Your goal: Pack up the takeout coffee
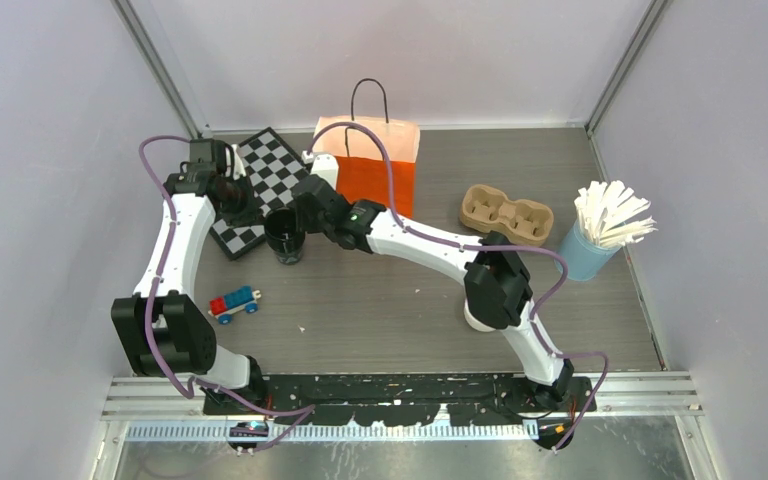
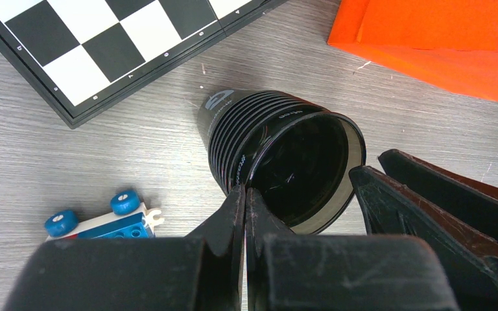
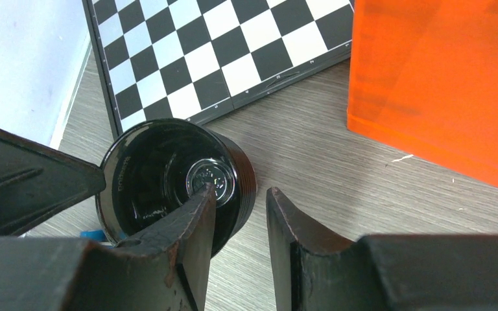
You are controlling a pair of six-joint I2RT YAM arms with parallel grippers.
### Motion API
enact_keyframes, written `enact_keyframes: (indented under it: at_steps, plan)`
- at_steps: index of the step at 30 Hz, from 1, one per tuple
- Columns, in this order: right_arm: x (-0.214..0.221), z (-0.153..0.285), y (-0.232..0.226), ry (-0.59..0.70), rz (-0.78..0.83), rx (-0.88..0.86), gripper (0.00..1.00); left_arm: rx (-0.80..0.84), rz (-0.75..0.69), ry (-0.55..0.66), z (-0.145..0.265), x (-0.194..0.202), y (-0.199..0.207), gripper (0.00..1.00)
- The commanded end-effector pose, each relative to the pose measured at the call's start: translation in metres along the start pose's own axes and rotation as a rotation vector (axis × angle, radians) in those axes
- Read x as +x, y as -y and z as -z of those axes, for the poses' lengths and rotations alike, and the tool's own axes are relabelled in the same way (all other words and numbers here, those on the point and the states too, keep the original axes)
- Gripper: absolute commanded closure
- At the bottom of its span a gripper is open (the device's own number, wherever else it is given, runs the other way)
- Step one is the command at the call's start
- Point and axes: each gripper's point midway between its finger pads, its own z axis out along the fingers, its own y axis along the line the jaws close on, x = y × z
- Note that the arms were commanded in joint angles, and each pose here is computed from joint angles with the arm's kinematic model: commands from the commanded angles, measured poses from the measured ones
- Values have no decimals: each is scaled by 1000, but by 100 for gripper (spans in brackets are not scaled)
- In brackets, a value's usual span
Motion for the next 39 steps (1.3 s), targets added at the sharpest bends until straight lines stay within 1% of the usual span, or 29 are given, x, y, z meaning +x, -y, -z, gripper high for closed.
enact_keyframes:
  at_steps: [1,5,10,11,13,16,19,23,26,30,34,36,37,38,39]
  plan:
    - [-21,0,-8,51,-13,4,60,38,-18,49,7,-8,8,100]
    - [-18,-4,-9,42,-20,5,61,40,-17,48,7,-7,9,100]
    - [-17,-6,-3,45,-23,37,68,39,-16,41,5,-6,9,100]
    - [-17,-7,-2,48,-24,41,70,40,-15,40,5,-6,8,100]
    - [-20,-6,-2,55,-19,43,81,41,-15,43,5,-7,9,100]
    - [-26,-2,-4,70,-16,33,92,47,-14,50,8,-10,11,100]
    - [-36,3,-7,89,-7,22,98,52,-14,62,13,-13,13,100]
    - [-49,11,-15,101,5,-3,98,46,-11,79,19,-17,14,100]
    - [-54,15,-15,106,15,-4,96,37,-5,92,22,-19,13,100]
    - [-55,16,-16,104,24,-5,91,28,-3,112,27,-21,12,100]
    - [-52,14,-17,93,29,-9,92,17,-5,122,31,-22,10,100]
    - [-51,15,-20,84,30,-20,84,17,-5,129,33,-23,11,100]
    - [-52,15,-20,84,29,-22,82,19,-5,131,33,-23,11,100]
    - [-53,16,-21,85,31,-25,86,20,-3,132,34,-23,11,100]
    - [-54,16,-21,86,34,-23,92,21,-4,132,34,-23,12,100]
